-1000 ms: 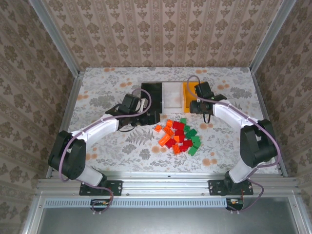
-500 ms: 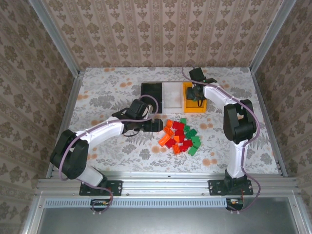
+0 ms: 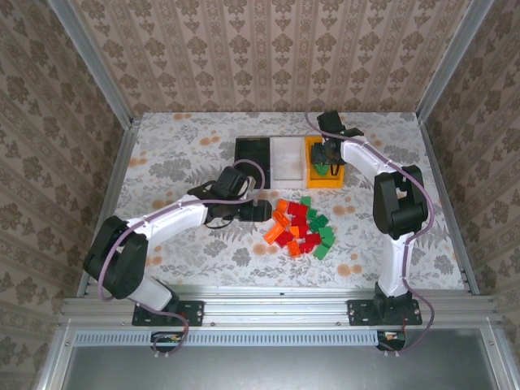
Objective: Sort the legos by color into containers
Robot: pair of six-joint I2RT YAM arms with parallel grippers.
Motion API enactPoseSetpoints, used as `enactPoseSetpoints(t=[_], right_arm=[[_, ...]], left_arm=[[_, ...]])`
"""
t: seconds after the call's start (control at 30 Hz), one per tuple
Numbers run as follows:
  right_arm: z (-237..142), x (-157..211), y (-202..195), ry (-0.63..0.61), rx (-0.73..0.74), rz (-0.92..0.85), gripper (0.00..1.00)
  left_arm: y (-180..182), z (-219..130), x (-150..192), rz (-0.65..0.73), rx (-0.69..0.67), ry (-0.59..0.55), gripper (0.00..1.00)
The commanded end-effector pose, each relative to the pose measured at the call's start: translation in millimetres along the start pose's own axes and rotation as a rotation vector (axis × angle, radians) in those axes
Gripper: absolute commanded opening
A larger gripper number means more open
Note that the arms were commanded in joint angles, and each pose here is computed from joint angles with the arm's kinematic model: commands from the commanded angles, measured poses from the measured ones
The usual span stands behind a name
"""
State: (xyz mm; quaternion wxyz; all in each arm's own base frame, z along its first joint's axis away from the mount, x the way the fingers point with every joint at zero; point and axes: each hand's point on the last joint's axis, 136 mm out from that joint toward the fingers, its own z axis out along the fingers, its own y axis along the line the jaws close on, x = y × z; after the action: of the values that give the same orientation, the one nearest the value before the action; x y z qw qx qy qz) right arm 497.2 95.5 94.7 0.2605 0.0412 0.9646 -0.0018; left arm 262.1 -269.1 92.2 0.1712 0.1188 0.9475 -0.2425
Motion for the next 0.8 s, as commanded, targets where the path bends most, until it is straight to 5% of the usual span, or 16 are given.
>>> enactPoseSetpoints(t=[0.0, 0.4, 0.77], right_arm=[[-27, -16, 1, -0.039, -0.019, -0.006, 0.6], [-87, 17, 6, -0.22, -0.171, 0.044, 0.59], [-76, 46, -2, -0.204, -0.188, 0.063, 0.58]], left_arm=[[1, 2, 0, -0.001, -0.042, 0.027, 0.97], [8, 39, 3, -0.138, -0.204, 0.092, 0.84], [24, 53, -11, 0.105, -0.323, 0.112, 0.72]])
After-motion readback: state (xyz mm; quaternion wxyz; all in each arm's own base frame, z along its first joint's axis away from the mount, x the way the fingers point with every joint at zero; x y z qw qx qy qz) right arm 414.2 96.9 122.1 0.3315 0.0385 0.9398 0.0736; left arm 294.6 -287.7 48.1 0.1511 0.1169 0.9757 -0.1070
